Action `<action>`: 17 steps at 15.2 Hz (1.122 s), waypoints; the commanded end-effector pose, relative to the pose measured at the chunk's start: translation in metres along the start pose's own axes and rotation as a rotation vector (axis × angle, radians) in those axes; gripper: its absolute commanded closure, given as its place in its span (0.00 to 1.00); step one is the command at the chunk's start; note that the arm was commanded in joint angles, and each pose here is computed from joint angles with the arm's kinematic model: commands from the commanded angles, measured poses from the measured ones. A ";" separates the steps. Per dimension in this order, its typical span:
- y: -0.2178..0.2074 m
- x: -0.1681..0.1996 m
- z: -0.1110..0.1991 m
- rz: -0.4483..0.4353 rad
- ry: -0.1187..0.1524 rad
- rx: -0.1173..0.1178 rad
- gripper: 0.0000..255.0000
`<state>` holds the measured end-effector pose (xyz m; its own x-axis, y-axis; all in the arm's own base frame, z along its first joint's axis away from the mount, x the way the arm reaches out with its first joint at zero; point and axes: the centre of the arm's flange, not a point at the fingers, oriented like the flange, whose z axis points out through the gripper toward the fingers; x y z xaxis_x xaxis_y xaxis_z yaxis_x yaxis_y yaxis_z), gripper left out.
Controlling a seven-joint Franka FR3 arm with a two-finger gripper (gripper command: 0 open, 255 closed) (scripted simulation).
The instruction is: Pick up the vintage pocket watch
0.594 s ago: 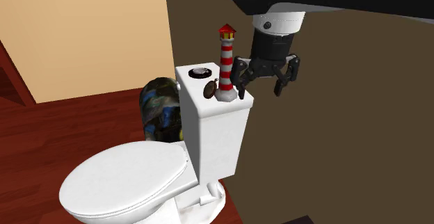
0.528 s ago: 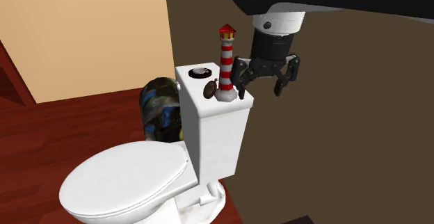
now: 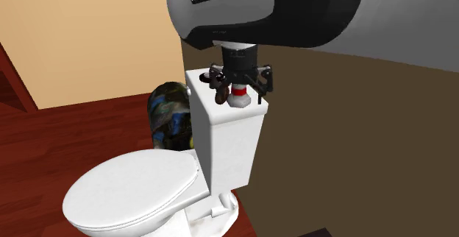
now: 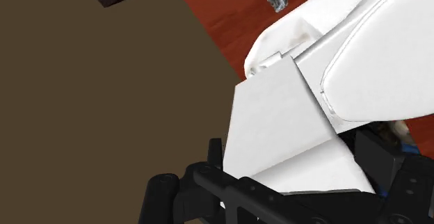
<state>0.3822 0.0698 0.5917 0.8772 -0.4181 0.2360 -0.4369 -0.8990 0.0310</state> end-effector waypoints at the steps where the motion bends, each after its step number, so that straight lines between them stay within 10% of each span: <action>1: -0.025 0.010 0.011 0.113 0.020 -0.030 0.00; 17: -0.149 0.179 0.105 0.938 0.166 -0.289 0.00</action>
<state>0.6058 0.1208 0.5311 0.1852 -0.8947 0.4065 -0.9793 -0.2022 0.0012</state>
